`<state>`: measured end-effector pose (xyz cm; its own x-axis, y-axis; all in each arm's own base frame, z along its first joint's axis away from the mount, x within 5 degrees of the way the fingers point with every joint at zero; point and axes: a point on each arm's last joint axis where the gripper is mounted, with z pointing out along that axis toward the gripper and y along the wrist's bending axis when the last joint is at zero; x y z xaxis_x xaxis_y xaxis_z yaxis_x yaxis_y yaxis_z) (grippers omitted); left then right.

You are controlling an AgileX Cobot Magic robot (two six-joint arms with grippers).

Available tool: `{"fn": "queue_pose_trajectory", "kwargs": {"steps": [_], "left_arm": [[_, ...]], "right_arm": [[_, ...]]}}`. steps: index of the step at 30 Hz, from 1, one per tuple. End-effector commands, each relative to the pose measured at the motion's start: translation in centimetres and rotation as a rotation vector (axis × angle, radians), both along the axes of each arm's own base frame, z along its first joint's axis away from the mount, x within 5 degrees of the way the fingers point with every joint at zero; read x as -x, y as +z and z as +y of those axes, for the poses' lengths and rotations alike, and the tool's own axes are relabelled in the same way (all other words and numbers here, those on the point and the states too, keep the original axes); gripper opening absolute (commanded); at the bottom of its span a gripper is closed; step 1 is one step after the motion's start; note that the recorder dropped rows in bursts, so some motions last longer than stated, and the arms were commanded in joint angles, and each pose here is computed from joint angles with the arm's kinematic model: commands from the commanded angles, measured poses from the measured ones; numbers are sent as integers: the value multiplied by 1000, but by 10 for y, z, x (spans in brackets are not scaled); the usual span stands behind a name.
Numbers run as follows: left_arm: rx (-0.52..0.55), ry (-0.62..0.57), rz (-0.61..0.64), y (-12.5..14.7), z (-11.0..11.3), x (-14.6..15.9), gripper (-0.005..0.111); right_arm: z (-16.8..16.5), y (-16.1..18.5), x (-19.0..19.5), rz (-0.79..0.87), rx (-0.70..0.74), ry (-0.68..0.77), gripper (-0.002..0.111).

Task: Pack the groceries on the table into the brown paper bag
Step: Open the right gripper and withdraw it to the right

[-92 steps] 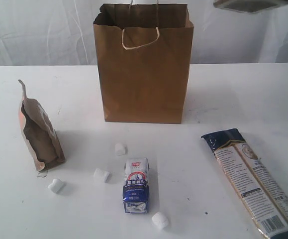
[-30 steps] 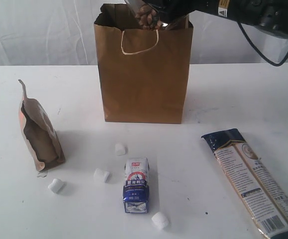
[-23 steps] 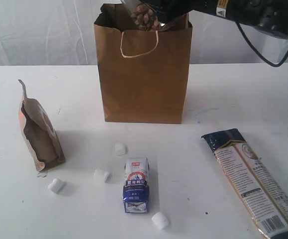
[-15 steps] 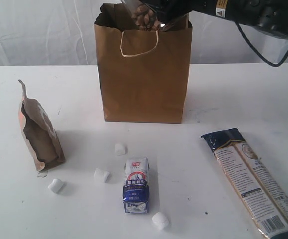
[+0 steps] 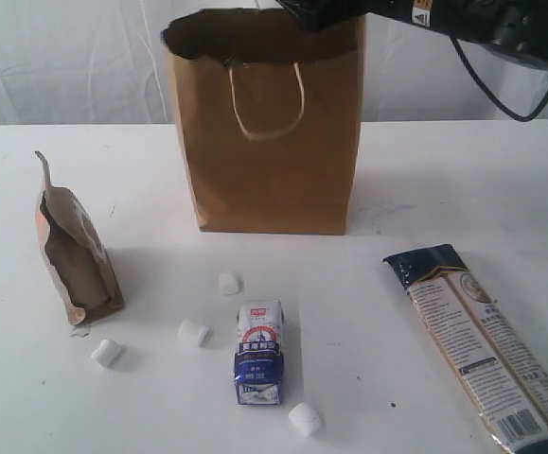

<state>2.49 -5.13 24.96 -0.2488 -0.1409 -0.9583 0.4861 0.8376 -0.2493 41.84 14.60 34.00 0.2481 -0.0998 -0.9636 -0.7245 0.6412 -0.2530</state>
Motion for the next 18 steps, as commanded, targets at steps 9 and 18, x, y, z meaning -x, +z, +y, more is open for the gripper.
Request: {"fn": "queue_pose_trajectory", "kwargs": {"steps": [9,18], "left_arm": [[10,-15,-7,2,-1,2,64],[10,-15,-7,2,-1,2,64]], "right_arm": [[-6,8,30,19,4,19,82],[-45,12,80,56,21,-88,81]]}}
